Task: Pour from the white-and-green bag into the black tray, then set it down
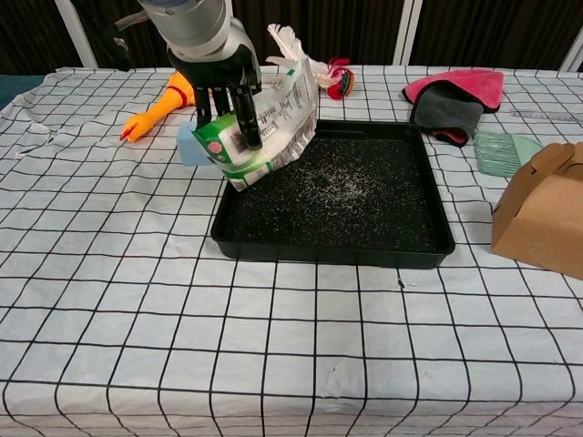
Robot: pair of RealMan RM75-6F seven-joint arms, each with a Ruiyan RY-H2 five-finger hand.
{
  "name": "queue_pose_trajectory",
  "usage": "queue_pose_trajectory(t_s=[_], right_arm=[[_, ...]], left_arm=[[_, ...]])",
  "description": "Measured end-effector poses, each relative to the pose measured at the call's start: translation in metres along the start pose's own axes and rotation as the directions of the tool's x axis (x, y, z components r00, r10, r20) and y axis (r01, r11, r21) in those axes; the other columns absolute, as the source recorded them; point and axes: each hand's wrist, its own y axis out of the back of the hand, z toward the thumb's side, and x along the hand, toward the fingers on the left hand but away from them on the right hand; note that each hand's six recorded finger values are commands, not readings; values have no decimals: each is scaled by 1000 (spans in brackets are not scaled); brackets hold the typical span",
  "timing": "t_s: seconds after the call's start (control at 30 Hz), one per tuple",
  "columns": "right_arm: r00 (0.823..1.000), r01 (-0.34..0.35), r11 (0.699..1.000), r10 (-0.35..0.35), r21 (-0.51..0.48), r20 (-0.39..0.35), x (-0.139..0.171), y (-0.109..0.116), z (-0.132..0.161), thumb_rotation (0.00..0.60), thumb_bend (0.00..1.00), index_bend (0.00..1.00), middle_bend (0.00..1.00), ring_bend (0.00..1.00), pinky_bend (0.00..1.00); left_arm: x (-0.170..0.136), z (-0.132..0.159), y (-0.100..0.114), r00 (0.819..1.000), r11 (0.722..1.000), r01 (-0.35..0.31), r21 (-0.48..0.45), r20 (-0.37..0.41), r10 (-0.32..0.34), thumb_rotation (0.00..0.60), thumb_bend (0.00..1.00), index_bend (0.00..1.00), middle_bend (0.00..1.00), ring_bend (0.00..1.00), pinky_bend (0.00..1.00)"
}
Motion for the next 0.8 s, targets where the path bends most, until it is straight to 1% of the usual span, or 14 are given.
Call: queue_pose_trajectory(t_s=[0.47, 0.63, 0.8], right_arm=[[1000, 6, 1000, -6, -4, 0, 1, 2, -1, 600, 297, 214, 104, 192, 233], [1000, 6, 1000, -6, -4, 1, 1, 2, -1, 600, 297, 214, 104, 192, 233], [1000, 6, 1000, -6, -5, 1, 0, 2, -1, 600, 297, 214, 104, 192, 233]], left_arm=[[-5, 0, 1, 996, 996, 86, -31, -37, -87, 600, 717, 489, 565, 486, 664], [-4, -1, 4, 996, 996, 83, -42, -37, -85, 600, 717, 488, 566, 488, 668], [-3, -4, 5, 996, 997, 72, -35, -44, -74, 600, 717, 488, 566, 488, 668]])
